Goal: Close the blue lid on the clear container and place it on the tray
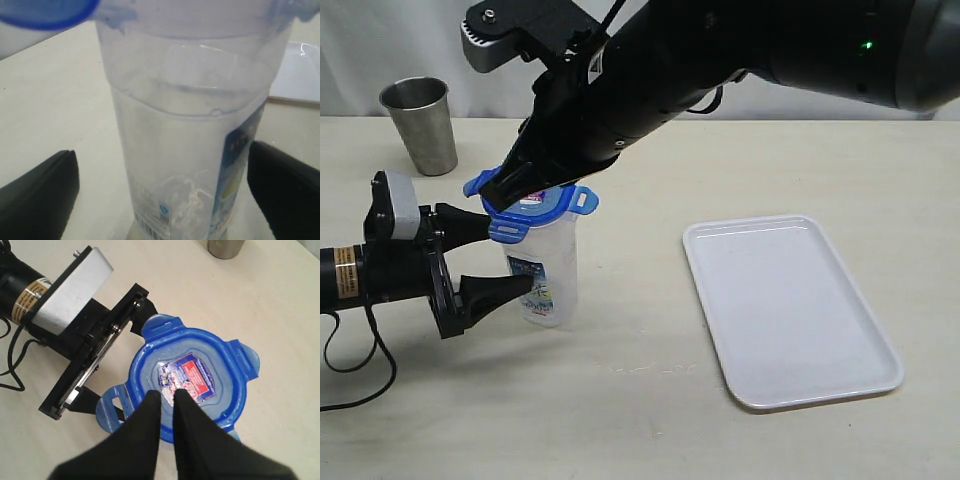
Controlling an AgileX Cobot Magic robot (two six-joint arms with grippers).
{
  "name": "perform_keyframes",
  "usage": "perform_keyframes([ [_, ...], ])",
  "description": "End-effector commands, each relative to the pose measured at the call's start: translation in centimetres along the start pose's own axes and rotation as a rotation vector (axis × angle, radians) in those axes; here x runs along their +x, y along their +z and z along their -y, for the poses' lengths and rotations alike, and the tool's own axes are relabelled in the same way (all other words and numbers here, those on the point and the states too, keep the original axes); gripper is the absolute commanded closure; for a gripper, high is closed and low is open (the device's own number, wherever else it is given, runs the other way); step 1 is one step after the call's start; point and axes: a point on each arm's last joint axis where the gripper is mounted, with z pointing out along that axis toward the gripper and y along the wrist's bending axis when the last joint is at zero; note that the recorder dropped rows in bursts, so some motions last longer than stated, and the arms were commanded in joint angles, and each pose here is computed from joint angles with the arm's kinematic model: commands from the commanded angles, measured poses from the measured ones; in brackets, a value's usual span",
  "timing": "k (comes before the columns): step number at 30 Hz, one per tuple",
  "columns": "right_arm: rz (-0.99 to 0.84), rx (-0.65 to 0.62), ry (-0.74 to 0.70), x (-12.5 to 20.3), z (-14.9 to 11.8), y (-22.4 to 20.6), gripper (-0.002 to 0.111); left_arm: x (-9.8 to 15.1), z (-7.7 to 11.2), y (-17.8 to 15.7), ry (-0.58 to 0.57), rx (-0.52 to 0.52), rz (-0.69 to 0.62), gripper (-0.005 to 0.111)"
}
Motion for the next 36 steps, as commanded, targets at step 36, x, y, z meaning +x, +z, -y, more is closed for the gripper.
perform_keyframes([
  [36,-0.058,0.25,0.091,-2.2,5.6,-1.2,0.102,1.1,-4.6,-5.6,-0.562,-0.307,0.123,0.031],
])
